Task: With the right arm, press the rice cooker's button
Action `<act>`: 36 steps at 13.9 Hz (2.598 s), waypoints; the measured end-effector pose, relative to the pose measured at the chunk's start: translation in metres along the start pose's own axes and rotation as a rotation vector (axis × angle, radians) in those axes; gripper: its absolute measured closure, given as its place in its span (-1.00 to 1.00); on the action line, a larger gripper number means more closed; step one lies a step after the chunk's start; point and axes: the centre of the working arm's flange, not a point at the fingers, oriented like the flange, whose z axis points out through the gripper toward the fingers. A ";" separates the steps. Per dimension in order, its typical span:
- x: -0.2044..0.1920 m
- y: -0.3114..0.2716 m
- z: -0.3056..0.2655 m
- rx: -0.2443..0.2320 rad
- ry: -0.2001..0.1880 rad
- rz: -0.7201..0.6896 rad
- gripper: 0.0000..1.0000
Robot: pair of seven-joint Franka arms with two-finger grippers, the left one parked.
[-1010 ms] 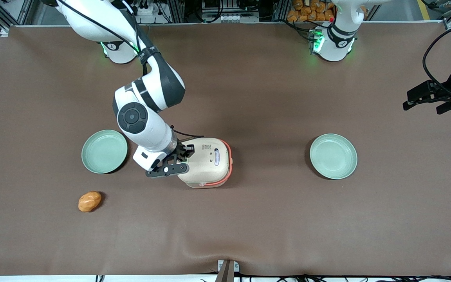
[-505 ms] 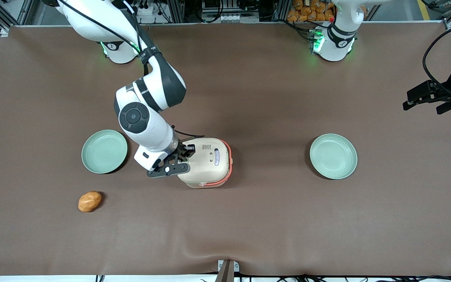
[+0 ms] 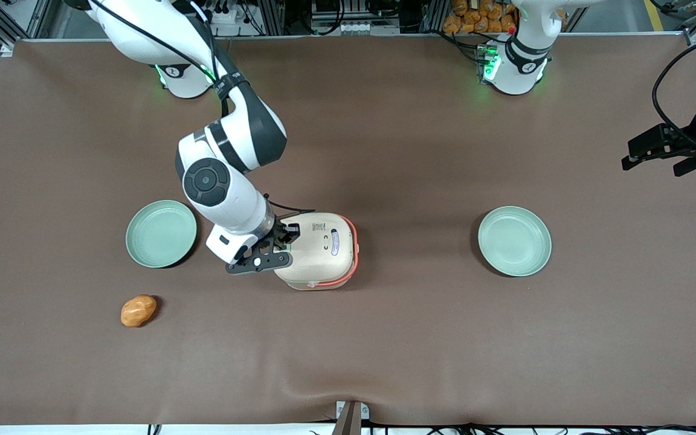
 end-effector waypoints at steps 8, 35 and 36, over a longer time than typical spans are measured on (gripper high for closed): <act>-0.001 -0.005 0.002 -0.010 0.009 -0.015 0.87; -0.086 0.264 -0.311 -0.030 -0.084 0.128 -1.00; -0.088 0.273 -0.312 -0.036 -0.084 0.137 -1.00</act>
